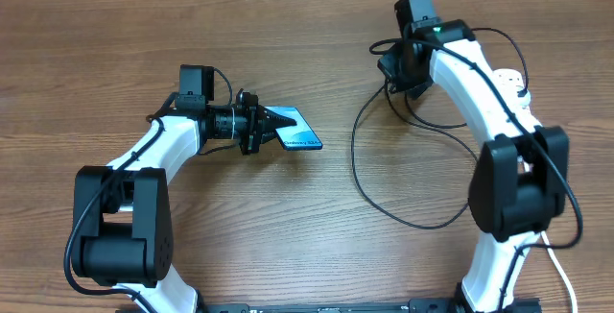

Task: Plug charger to phone and switch on socket
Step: 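Grasp the black cable just behind its USB-C plug with the right gripper, then carry the USB-C plug under the phone's bottom port with the right gripper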

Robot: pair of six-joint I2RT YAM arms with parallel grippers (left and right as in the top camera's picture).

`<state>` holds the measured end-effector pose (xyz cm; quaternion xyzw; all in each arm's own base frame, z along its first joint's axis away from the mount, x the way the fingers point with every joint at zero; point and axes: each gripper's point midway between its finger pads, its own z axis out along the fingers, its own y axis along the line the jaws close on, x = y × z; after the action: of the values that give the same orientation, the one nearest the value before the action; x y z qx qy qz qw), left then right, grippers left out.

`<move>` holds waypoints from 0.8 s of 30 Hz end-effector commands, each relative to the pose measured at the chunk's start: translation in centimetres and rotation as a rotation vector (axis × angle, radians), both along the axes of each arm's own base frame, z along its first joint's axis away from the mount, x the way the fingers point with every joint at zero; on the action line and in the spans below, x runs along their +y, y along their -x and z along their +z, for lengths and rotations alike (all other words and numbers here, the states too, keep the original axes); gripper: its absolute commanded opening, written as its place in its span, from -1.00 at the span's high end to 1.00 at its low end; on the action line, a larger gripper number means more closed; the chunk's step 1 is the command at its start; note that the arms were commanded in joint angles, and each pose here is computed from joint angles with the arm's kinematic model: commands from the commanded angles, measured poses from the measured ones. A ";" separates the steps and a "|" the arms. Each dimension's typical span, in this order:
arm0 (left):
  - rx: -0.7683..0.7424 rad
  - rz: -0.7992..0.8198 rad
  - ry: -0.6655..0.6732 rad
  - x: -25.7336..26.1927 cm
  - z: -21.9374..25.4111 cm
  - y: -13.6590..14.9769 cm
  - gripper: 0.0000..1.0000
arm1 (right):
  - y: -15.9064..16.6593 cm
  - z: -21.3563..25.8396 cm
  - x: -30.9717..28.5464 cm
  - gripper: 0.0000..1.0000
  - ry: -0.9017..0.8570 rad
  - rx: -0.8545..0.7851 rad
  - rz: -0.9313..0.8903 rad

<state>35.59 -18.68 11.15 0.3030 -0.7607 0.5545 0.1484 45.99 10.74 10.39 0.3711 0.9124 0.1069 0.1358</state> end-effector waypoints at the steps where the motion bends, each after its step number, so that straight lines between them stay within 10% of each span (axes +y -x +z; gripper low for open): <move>1: -0.063 -0.023 0.021 -0.2 1.1 -0.5 0.92 | 0.3 7.0 2.2 0.92 -0.064 -0.148 0.147; 24: -0.457 -0.133 0.206 -0.1 6.9 -2.3 0.91 | 14.6 15.5 7.9 0.92 -0.139 -0.100 0.589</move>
<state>38.21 -19.06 16.31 0.1404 -0.7454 0.6505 0.0374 32.84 17.64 23.17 0.1311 0.9665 0.2005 0.0917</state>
